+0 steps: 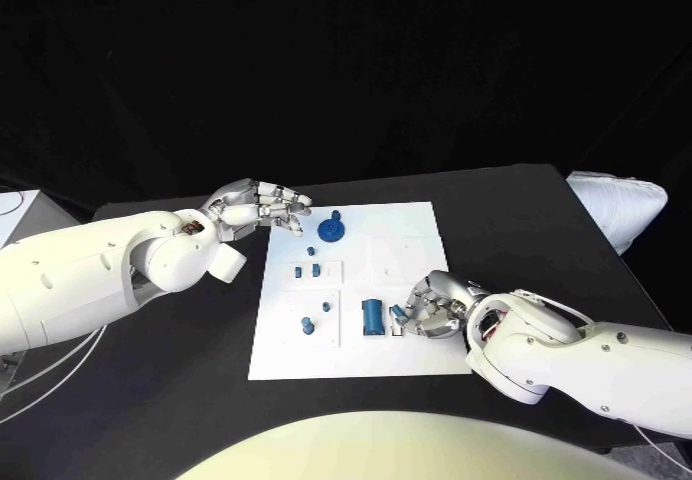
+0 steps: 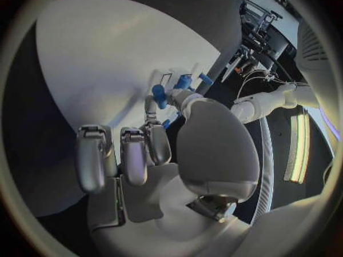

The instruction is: Assemble the parts on the task board

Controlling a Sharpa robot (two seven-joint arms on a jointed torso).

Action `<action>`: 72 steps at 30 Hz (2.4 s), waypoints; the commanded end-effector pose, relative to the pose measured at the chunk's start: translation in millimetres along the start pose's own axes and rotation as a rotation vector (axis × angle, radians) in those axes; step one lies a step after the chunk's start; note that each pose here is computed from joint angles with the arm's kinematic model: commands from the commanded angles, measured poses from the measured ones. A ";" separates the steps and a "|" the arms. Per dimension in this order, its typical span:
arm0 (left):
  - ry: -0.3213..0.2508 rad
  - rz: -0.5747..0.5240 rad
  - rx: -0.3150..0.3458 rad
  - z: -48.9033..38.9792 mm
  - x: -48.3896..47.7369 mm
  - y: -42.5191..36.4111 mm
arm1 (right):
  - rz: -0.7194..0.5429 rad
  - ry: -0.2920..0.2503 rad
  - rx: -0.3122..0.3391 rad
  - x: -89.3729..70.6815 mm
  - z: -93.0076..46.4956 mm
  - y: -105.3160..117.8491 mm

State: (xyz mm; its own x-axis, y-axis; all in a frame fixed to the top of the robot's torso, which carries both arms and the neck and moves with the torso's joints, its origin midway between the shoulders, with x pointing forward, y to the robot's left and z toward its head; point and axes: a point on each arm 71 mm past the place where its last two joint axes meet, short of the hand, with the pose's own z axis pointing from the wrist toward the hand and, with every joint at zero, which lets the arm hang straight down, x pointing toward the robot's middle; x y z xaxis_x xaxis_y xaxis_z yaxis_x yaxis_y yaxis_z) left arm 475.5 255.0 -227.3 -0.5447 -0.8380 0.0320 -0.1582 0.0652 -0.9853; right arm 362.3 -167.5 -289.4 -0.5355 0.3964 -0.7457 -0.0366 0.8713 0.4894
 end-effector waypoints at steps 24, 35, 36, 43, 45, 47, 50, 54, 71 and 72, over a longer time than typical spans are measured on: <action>0.022 -0.004 -0.002 0.1 2.7 -0.6 | 0.029 0.032 0.032 6.9 1.7 7.6; 0.019 -0.002 -0.002 -0.1 2.0 -0.5 | 0.015 0.033 0.046 6.1 4.0 4.4; 0.020 -0.002 -0.002 -0.1 2.1 -0.5 | 0.013 0.034 0.047 6.2 4.3 4.3; 0.021 -0.002 -0.002 0.1 2.3 -0.5 | 0.009 0.039 0.042 6.9 5.8 5.3; 0.020 -0.002 -0.002 0.1 2.2 -0.5 | 0.010 0.042 0.037 7.3 5.9 6.0; 0.020 -0.002 -0.002 0.0 2.1 -0.5 | 0.010 0.044 0.033 7.6 5.9 6.5; 0.019 -0.002 -0.003 -0.1 1.9 -0.5 | 0.011 0.047 0.027 7.6 5.7 6.7; 0.019 -0.002 -0.003 -0.1 1.8 -0.5 | 0.007 0.053 0.017 6.8 4.4 4.9; 0.012 0.005 -0.004 -0.8 0.2 -0.3 | -0.002 0.054 -0.052 3.4 -4.8 -2.3; 0.011 0.006 -0.004 -0.8 0.1 -0.2 | -0.002 0.054 -0.051 3.2 -4.9 -3.3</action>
State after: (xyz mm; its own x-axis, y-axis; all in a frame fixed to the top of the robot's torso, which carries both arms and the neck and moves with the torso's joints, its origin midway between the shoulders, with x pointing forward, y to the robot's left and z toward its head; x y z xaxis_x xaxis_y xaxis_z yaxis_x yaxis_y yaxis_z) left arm 475.2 256.8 -227.9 -0.5445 -0.8383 0.0289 -0.1653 0.0735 -0.9835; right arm 357.9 -173.6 -292.1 -0.5713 0.3958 -0.7190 -0.0311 0.8650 0.5008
